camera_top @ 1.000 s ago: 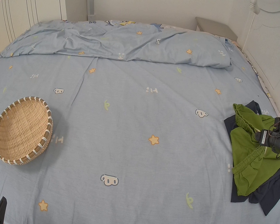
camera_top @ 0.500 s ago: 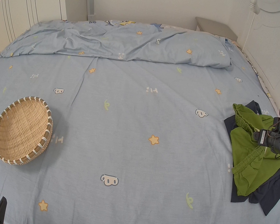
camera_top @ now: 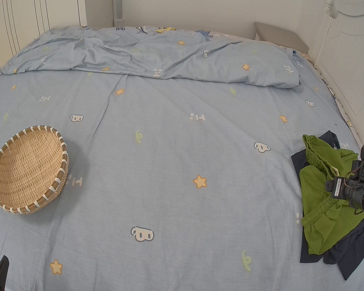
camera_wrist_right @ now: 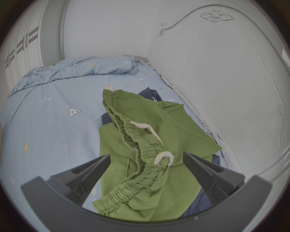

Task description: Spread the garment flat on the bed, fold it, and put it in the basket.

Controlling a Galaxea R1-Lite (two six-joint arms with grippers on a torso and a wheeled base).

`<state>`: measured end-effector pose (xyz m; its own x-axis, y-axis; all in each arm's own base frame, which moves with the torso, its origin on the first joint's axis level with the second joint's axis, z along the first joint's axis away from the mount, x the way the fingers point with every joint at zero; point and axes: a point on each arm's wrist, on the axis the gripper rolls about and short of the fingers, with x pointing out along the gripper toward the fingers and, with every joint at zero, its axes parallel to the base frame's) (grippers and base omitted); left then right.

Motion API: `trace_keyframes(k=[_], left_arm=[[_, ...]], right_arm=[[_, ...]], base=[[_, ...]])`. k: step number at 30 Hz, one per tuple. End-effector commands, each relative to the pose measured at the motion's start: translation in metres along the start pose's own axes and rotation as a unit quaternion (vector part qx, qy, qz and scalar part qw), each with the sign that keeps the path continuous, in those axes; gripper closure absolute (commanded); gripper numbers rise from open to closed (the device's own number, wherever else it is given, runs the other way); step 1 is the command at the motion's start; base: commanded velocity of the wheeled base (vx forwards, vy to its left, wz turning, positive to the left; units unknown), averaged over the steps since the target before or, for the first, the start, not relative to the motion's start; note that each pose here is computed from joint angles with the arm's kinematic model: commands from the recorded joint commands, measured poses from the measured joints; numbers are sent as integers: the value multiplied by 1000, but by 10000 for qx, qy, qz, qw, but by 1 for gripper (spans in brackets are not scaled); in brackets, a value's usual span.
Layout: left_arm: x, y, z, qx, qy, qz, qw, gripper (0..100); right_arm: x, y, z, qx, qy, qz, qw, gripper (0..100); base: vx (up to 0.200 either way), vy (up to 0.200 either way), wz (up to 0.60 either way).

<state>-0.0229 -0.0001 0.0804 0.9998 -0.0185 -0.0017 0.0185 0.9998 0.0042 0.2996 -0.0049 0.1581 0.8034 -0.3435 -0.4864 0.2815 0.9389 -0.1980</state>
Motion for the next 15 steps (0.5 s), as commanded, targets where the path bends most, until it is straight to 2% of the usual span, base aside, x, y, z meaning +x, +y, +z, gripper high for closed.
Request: trace_keyframes(k=[1,10,11,15], left_arm=[[0,0,-5,2,-1,1,10000,0],[0,0,-5,2,-1,1,10000,0],[0,0,-5,2,-1,1,10000,0],[0,0,-5,2,-1,1,10000,0]], right_arm=[[18,2,-1,3,127,-60,9999,0],[38,-2,-1,129,223,-188,9995,0],[39,-2,-1,136,217,-195,9995,100],[38,-1,-2,104,264,-127,9995,100]], base=[[0,0,0],[0,0,0],[0,0,0],[0,0,0]])
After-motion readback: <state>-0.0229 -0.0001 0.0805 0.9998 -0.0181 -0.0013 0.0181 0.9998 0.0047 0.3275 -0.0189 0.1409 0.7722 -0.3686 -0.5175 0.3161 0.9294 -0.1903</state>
